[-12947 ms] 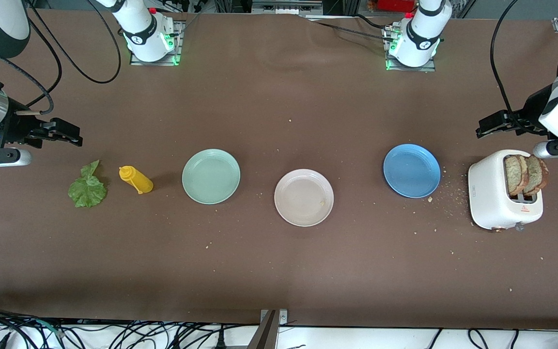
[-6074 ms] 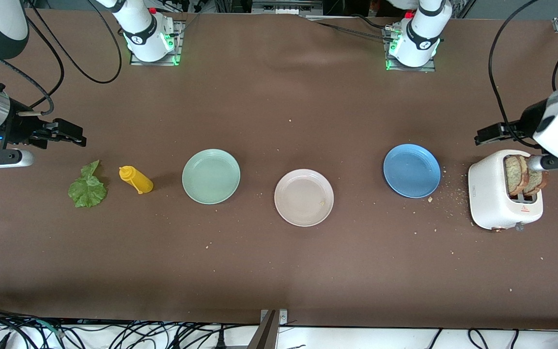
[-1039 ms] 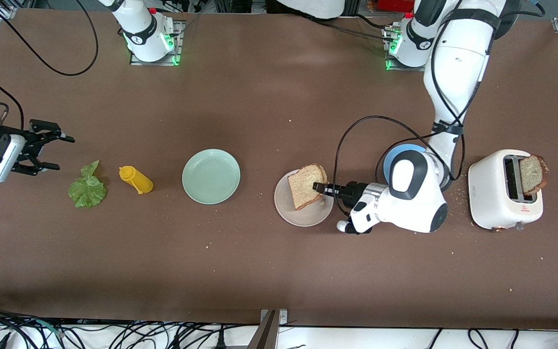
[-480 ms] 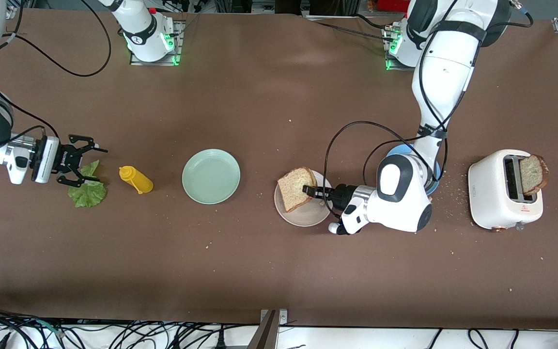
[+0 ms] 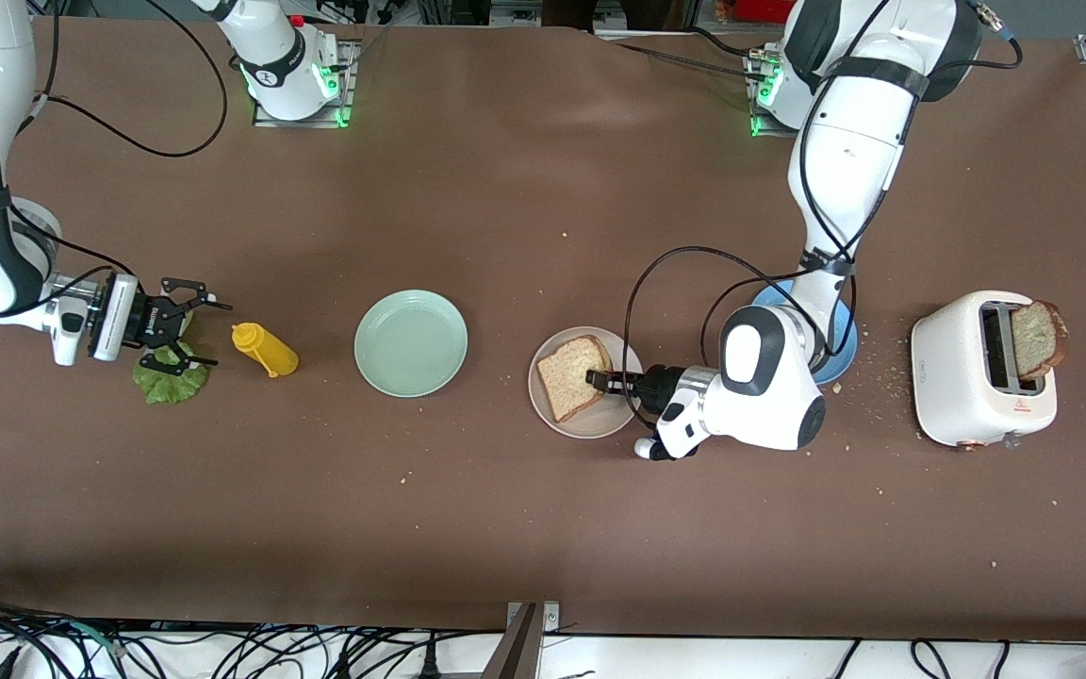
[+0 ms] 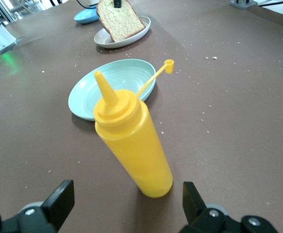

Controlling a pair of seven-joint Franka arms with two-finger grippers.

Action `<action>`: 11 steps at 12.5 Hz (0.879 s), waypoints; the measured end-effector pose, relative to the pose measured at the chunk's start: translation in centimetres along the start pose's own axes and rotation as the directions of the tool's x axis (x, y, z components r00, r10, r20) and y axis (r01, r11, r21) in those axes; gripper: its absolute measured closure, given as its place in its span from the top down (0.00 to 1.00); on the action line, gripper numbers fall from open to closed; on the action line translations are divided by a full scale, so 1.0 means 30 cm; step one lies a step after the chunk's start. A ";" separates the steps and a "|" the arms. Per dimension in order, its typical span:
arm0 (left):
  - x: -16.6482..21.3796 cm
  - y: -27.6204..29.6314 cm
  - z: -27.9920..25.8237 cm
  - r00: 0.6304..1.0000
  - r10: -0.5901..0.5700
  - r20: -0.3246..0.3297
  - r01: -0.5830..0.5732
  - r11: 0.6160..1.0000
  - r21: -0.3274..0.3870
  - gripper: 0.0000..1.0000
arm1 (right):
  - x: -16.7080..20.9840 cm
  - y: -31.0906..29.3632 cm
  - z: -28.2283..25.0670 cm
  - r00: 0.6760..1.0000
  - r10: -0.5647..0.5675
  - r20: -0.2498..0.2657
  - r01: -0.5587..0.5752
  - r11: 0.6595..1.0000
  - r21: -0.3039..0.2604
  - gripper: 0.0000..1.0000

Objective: Make sandwich in beige plate with both arms
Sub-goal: 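Release the toast on the beige plate while the right gripper reaches the mustard, then grasp the mustard bottle with the right gripper while the left gripper withdraws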

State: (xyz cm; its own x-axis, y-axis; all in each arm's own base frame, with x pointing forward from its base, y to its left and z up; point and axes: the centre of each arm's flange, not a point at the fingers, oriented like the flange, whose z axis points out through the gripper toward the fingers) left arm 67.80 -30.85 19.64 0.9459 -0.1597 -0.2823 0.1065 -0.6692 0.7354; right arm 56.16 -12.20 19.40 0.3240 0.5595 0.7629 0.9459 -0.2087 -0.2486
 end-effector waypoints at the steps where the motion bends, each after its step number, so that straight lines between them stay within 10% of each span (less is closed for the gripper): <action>1: 0.005 -0.008 -0.013 0.999 0.040 -0.008 -0.040 0.999 0.003 0.28 | -0.015 0.003 0.017 1.000 -0.008 -0.009 0.008 1.000 0.002 1.00; 7: 0.040 -0.106 -0.293 0.994 -0.007 -0.111 0.030 0.977 0.211 0.98 | -0.109 0.022 0.127 0.995 -0.013 -0.097 0.013 1.000 0.006 1.00; 11: -0.038 -0.104 -0.578 0.976 -0.143 -0.163 0.203 0.861 0.467 1.00 | -0.092 0.063 0.152 0.993 -0.042 -0.108 0.043 0.999 0.009 1.00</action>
State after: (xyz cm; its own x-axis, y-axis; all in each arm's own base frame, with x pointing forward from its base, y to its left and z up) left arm 71.70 -16.00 28.36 0.9582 0.0574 -0.2804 0.1411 -0.9471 0.2882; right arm 57.16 -10.47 14.11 0.2803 0.4783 0.8323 0.9590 -0.1772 -0.2211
